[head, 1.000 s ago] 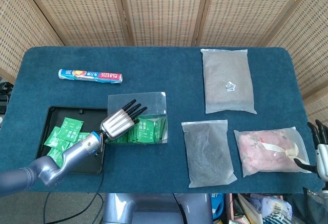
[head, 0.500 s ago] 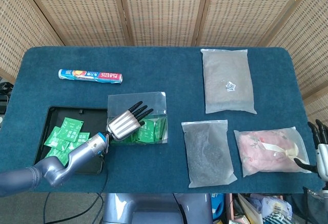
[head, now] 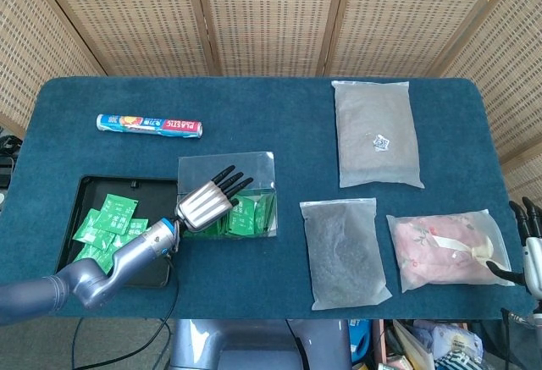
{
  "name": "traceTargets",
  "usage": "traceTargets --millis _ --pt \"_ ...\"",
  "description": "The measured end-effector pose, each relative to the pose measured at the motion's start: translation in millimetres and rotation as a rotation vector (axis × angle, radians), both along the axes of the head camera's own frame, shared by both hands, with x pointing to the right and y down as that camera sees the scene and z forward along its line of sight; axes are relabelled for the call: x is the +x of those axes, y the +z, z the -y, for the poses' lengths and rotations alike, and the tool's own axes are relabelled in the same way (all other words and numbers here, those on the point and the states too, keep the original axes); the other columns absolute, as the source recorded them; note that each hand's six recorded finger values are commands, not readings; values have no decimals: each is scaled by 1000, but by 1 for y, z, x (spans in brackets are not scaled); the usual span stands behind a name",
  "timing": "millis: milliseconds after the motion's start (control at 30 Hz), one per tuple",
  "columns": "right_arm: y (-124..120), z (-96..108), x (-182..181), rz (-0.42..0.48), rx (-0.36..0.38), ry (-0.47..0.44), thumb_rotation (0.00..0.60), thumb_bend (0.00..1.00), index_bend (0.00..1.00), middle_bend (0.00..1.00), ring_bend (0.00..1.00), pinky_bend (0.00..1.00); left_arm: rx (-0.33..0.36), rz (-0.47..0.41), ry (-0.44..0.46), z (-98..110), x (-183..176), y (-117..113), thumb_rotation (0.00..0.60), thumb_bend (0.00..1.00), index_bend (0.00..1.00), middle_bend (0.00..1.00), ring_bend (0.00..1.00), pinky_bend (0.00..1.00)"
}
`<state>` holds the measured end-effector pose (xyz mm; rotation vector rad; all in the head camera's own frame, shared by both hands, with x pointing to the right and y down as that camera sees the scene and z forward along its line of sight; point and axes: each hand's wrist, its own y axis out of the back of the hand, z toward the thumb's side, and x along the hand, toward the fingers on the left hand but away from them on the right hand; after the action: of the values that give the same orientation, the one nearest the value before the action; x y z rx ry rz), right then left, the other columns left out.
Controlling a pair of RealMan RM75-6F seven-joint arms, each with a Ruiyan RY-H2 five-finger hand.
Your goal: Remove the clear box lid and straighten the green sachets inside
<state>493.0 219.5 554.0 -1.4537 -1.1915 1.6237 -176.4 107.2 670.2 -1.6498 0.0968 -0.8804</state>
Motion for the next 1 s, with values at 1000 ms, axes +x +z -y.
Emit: traceTargets --millis 1000 --pt "2 -1 -1 -3 -6 -3 600 0 0 0 0 0 2 -38 -25 5 -2 -3 600 372 515 0 0 0"
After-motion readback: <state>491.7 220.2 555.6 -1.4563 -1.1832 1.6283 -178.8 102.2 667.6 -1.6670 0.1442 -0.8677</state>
